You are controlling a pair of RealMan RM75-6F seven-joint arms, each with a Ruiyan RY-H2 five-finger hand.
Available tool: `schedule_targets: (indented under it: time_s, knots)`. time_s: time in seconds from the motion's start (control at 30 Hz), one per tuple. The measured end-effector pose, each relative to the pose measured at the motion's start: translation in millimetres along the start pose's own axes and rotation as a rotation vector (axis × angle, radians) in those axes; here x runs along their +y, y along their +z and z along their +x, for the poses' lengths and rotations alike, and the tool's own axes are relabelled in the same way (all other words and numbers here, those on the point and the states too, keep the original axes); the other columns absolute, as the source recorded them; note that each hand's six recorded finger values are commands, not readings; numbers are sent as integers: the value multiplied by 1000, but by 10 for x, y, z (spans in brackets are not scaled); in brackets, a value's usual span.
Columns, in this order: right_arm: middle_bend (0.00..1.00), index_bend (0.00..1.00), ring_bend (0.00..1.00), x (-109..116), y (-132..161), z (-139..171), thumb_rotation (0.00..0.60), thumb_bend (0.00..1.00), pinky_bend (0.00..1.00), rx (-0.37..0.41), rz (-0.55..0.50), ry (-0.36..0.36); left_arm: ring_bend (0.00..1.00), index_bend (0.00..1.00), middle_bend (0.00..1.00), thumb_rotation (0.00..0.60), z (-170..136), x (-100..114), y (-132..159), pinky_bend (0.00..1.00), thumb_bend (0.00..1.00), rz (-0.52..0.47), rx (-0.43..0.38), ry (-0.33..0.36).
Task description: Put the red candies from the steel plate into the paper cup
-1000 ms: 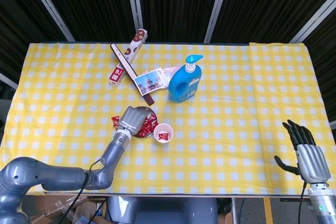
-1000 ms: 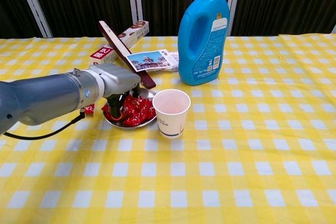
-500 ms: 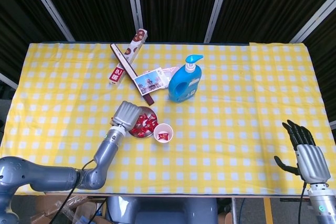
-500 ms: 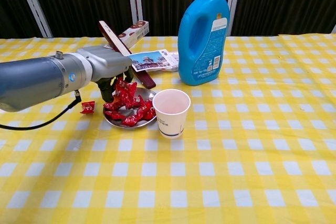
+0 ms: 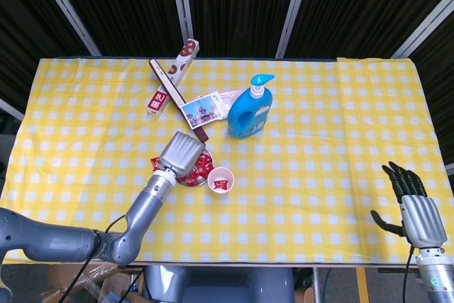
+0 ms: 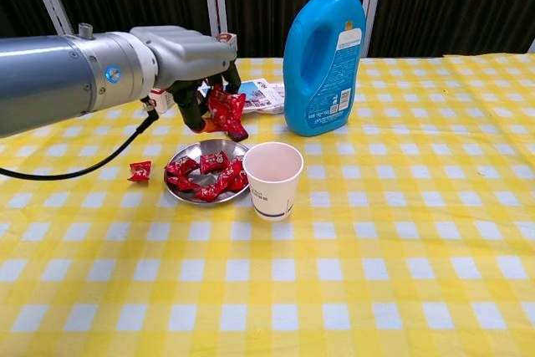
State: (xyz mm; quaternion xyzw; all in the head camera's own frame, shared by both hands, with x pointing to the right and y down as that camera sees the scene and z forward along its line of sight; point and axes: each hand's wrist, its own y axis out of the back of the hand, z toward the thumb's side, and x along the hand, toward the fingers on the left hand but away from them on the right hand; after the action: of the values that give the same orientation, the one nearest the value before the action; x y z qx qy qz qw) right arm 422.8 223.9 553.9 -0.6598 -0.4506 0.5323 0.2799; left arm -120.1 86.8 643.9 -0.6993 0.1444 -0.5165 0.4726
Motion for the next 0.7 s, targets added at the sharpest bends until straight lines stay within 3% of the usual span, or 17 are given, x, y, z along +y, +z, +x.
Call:
schedule_targets:
  time_s: [0.3, 0.7]
  knots:
    - [0, 0, 0, 15, -1, 3, 600, 335, 0, 3, -5, -5, 856, 536, 638, 600, 34, -20, 437, 909, 417, -29, -76, 4]
    - [0, 0, 0, 23, 11, 7, 600, 335, 0, 10, -12, -8, 856, 538, 652, 600, 39, 81, 571, 909, 417, -45, -93, 17]
